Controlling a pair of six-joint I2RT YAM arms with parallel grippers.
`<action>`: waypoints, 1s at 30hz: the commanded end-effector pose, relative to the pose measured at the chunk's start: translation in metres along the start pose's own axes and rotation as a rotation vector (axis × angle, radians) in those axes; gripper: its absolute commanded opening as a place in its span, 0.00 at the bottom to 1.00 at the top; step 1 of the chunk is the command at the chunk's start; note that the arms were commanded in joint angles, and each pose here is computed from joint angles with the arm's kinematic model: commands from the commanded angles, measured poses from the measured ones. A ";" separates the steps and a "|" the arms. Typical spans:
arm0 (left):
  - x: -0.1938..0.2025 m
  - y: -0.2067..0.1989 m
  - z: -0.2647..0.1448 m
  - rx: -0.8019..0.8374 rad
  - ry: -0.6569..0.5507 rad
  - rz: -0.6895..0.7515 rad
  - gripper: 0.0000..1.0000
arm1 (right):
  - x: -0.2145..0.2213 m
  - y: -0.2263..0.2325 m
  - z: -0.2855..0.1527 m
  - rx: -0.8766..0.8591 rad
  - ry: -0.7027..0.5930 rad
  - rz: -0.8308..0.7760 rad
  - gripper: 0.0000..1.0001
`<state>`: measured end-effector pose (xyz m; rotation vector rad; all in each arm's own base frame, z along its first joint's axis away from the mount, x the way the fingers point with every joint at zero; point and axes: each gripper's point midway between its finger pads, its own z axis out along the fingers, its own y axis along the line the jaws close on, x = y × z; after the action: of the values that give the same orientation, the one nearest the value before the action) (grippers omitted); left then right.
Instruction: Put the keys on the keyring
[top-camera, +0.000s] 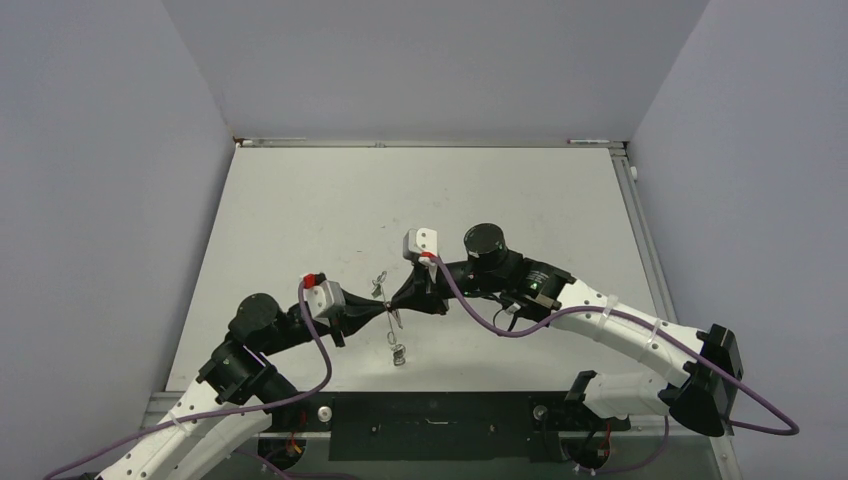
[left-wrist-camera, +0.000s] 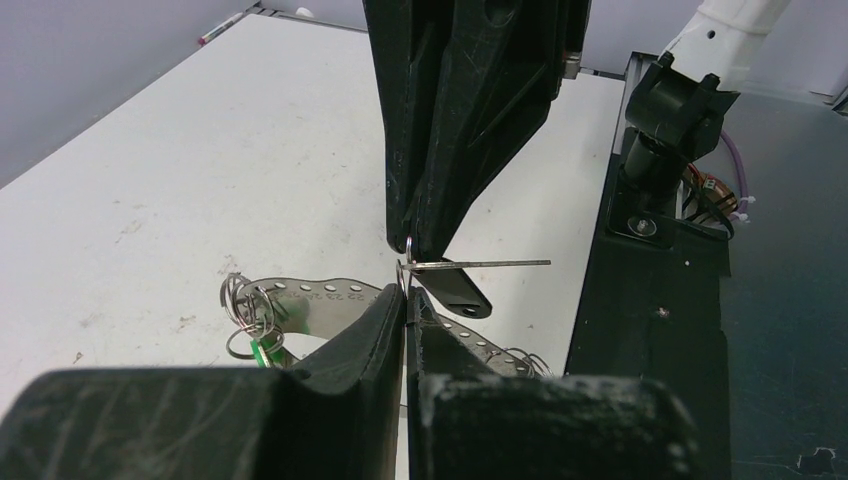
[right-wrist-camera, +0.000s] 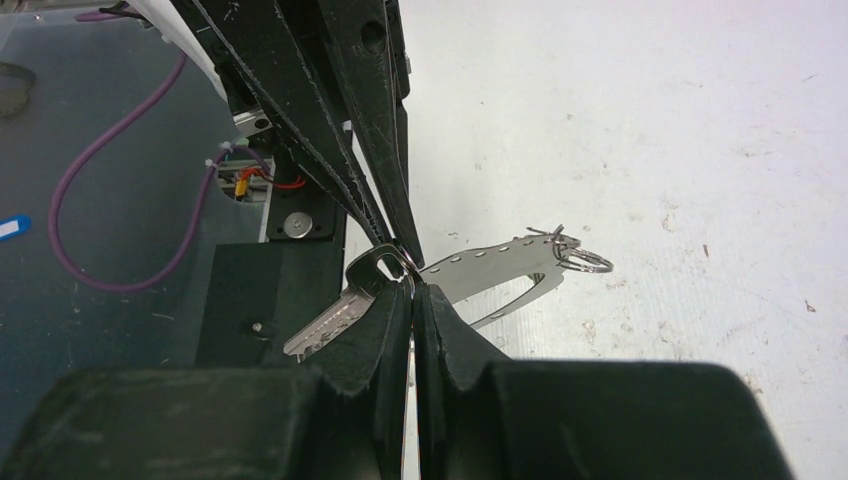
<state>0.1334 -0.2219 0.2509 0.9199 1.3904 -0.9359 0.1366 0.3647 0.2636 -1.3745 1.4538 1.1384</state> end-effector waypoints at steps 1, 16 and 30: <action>-0.019 -0.005 0.000 0.026 -0.065 0.040 0.00 | -0.023 -0.010 -0.008 0.041 -0.083 -0.039 0.05; -0.019 -0.005 0.000 0.024 -0.063 0.041 0.00 | -0.017 0.001 -0.003 -0.034 -0.062 -0.037 0.05; -0.021 0.007 -0.003 -0.044 -0.062 0.059 0.00 | -0.003 0.047 0.007 -0.133 0.042 -0.099 0.05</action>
<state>0.1350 -0.2191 0.2511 0.9045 1.3958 -0.9201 0.1077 0.3654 0.2432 -1.5064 1.4700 1.1589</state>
